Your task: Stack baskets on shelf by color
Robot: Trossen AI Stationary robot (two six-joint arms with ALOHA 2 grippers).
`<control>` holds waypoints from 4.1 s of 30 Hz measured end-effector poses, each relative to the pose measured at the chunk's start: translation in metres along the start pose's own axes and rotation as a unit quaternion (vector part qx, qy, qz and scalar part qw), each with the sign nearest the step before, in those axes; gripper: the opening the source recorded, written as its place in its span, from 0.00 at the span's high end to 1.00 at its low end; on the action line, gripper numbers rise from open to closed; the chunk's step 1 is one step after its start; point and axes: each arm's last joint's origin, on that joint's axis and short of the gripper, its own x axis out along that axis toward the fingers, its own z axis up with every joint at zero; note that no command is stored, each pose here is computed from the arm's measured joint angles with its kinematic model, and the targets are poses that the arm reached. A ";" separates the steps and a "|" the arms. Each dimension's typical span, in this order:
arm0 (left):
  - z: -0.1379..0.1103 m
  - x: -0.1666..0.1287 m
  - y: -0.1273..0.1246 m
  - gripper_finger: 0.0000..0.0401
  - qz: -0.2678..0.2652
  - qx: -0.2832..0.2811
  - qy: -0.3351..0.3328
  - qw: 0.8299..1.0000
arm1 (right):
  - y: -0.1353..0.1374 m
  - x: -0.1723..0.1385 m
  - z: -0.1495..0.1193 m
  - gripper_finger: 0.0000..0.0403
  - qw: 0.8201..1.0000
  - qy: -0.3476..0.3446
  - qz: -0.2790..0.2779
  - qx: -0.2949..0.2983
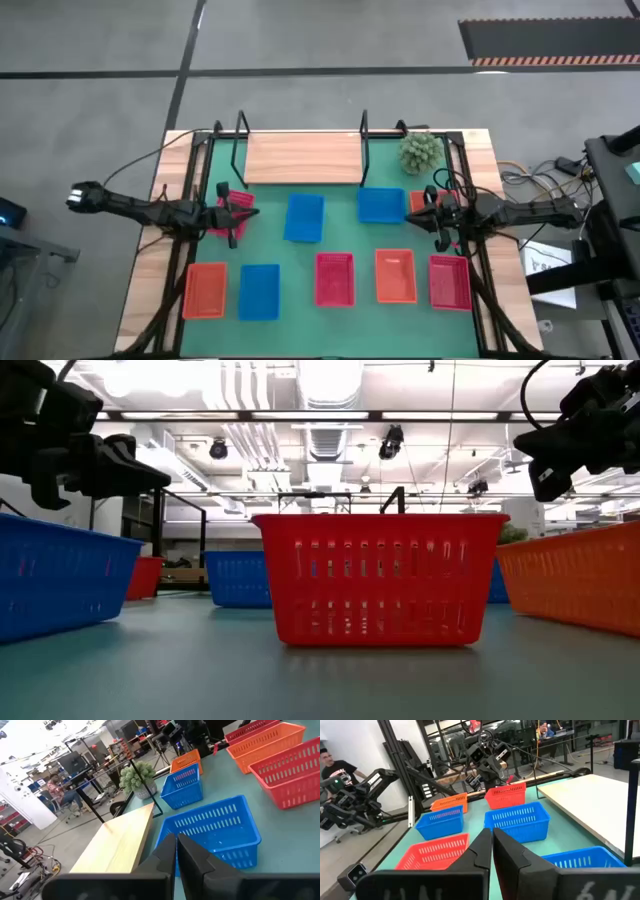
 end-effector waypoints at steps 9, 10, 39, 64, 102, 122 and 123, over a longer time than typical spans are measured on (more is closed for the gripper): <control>0.000 0.000 0.000 1.00 0.000 0.000 0.000 1.000 | 0.000 0.000 0.000 0.98 1.000 0.000 0.000 0.000; 0.000 0.000 0.000 1.00 0.000 0.000 0.000 1.000 | 0.000 0.000 0.000 0.98 1.000 0.000 0.000 0.000; 0.000 0.000 0.000 1.00 0.000 0.000 0.000 1.000 | 0.000 0.000 0.000 0.98 1.000 0.000 0.000 0.000; 0.000 0.000 0.000 1.00 0.000 0.000 0.000 1.000 | 0.000 0.000 0.000 0.98 1.000 0.000 0.000 0.000; 0.000 0.000 0.000 1.00 0.000 0.000 0.000 1.000 | 0.000 0.000 0.000 0.98 1.000 0.000 0.000 0.000; 0.011 -0.001 0.005 1.00 0.019 -0.014 -0.058 0.998 | 0.000 0.000 0.000 0.98 1.000 0.000 0.000 0.000; 0.015 -0.001 0.007 1.00 0.027 -0.023 -0.076 0.997 | 0.000 0.000 0.000 0.98 1.000 0.000 0.000 0.000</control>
